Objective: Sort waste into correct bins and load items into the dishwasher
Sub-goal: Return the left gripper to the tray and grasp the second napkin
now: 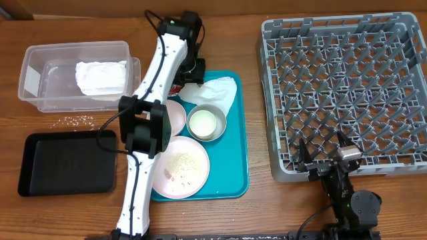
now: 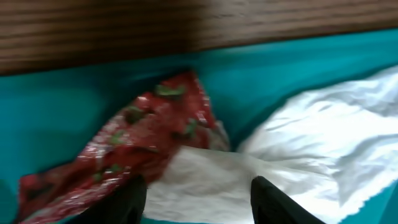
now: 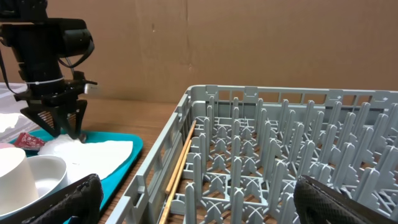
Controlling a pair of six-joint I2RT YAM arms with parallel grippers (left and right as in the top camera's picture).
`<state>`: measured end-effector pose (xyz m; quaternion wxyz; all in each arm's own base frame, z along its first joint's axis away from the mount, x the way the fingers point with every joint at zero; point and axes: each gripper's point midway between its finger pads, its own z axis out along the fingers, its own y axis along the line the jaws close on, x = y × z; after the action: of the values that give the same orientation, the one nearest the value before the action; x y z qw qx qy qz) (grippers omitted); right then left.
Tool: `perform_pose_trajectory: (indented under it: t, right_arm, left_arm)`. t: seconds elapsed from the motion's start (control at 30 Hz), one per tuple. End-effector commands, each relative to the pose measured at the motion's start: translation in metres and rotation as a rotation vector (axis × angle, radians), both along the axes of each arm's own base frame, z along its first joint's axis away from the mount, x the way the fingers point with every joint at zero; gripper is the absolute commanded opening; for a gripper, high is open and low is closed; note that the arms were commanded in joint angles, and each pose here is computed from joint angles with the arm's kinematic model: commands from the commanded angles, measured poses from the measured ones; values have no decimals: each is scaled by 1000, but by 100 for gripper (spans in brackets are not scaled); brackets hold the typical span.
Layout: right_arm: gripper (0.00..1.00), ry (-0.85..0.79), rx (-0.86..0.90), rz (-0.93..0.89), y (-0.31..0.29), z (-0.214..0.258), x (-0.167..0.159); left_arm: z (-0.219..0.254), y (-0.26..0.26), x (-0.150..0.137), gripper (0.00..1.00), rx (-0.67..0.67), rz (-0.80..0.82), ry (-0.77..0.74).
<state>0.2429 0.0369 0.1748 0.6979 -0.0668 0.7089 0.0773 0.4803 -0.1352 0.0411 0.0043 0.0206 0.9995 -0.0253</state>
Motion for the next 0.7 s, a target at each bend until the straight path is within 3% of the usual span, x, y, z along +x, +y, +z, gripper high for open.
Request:
perform_pose_trajectory:
  t: [0.0, 0.3, 0.67]
  right_arm:
    - [100, -6, -4, -4, -1, -2, 0]
    - [100, -6, -4, -4, -1, -2, 0]
    - [100, -6, -4, -4, -1, -2, 0]
  left_arm:
    - [6, 19, 7, 57, 29, 44, -25]
    - [10, -20, -2, 56, -182, -56, 18]
    - [5, -33, -10, 54, -184, -90, 39]
